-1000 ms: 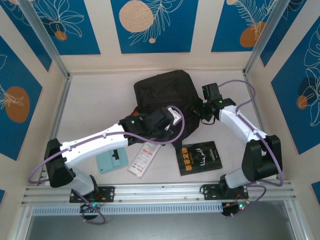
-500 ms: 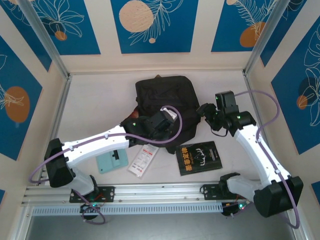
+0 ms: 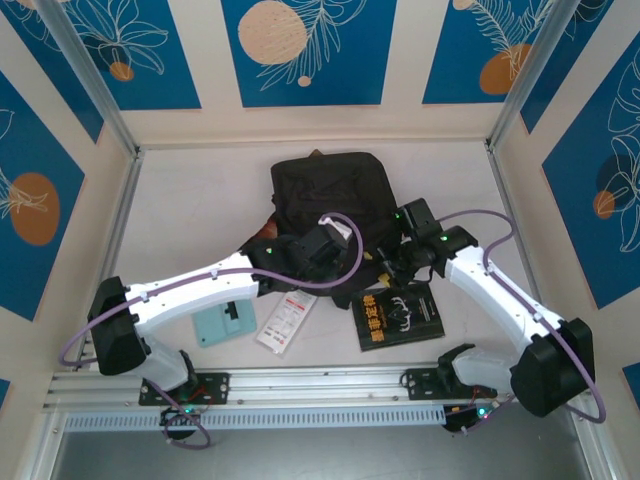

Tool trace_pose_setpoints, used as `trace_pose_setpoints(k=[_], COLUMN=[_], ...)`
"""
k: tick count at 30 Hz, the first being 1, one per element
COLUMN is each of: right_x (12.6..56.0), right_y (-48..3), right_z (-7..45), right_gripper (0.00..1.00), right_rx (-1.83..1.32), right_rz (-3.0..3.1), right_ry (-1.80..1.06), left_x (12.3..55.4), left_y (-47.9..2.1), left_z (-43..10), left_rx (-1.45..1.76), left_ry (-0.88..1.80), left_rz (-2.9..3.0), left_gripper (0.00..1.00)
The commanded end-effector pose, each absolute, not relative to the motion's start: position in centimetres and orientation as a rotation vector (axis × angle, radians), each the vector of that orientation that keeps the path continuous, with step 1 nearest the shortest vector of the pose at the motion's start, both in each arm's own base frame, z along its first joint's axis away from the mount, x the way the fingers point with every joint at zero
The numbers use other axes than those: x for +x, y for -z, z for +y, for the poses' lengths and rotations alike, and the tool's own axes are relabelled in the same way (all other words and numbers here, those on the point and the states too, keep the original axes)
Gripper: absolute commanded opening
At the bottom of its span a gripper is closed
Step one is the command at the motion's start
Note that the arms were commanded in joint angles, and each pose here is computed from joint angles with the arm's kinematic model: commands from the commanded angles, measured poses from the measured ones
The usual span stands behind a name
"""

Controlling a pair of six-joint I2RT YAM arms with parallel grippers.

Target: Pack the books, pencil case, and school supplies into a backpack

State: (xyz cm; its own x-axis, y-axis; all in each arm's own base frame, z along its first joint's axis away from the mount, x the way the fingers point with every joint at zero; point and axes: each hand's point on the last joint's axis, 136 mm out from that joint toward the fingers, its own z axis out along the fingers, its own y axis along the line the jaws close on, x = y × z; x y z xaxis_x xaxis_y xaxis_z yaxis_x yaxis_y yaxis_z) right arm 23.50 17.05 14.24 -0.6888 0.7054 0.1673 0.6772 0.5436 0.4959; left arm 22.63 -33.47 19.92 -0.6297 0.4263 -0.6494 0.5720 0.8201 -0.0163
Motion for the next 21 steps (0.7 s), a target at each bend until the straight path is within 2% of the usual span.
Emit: trace_pose_setpoints(k=[1, 4, 9, 21], right_x=[23.2, 23.1, 22.9, 23.0], right_y=[-12.9, -11.9, -11.1, -10.9], right_z=[16.6, 15.8, 14.4, 13.1], right_gripper=[0.46, 0.25, 0.00, 0.00], right_rx=[1.294, 1.291, 1.249, 1.179], right_rz=[2.717, 2.719, 2.706, 2.688], right_ry=[-0.737, -0.641, -0.514, -0.418], left_x=[22.7, 22.6, 22.6, 22.5], left_y=[-20.9, -20.1, -18.4, -15.9], left_z=[-33.0, -32.7, -31.4, -28.4], left_rx=[0.681, 0.695, 0.721, 0.844], left_ry=[0.296, 0.265, 0.148, -0.142], left_rz=[2.320, 2.340, 2.380, 2.438], left_gripper=[0.00, 0.00, 0.00, 0.00])
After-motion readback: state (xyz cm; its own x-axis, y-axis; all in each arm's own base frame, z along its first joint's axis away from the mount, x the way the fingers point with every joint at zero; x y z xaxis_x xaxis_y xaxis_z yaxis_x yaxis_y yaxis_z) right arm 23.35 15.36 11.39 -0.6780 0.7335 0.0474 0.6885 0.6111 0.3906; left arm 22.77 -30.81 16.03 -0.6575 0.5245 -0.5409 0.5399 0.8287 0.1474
